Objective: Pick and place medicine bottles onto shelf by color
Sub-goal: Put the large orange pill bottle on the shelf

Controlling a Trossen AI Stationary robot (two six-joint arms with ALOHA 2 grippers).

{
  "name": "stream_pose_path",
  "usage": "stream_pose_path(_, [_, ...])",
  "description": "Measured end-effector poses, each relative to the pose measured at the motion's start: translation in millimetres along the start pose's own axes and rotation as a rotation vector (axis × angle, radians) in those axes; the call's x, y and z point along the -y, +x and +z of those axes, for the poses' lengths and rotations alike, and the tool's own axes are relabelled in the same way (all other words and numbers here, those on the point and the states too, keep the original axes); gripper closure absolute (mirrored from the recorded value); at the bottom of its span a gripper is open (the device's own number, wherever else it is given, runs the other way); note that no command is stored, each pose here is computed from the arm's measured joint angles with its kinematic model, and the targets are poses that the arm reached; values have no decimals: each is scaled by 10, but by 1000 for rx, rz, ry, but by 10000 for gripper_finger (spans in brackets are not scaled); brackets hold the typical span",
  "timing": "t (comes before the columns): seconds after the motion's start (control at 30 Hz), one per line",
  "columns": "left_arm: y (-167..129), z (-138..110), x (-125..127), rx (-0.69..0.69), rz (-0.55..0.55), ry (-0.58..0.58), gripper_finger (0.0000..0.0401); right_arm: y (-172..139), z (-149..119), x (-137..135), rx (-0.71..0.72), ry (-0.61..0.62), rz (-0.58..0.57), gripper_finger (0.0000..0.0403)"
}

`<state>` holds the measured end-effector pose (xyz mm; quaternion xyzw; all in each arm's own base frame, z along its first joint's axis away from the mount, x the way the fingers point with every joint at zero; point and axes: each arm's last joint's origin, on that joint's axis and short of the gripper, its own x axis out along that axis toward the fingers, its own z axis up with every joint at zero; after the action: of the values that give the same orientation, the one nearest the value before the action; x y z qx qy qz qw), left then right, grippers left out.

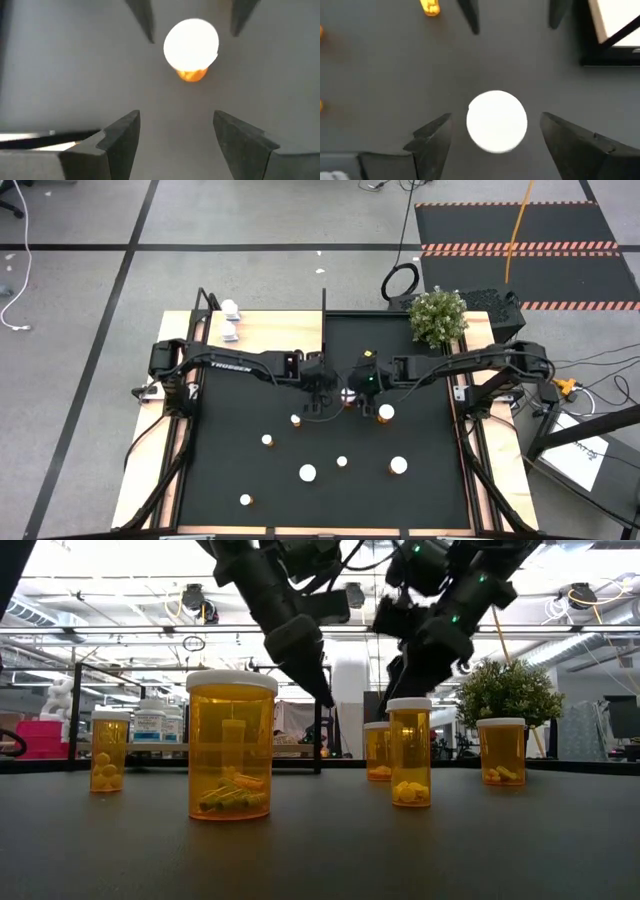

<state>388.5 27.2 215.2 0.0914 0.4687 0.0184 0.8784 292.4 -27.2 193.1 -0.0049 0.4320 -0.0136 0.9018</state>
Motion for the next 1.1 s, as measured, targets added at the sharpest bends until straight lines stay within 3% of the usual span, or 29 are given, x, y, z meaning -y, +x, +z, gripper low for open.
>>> stream_pose_path(0.5, [-63,309,121,298,30,35,159,-1000,-80,-26,91,59,-40,106])
stream_pose_path(0.63, [-26,315,107,311,21,45,201,-1158,-88,-32,147,58,-42,106])
stream_pose_path(0.8, [215,278,116,303,-11,67,282,-1285,-59,-20,231,41,-95,106])
stream_pose_path(1.1, [547,176,21,281,-48,57,384,-1309,-29,-10,264,10,-129,106])
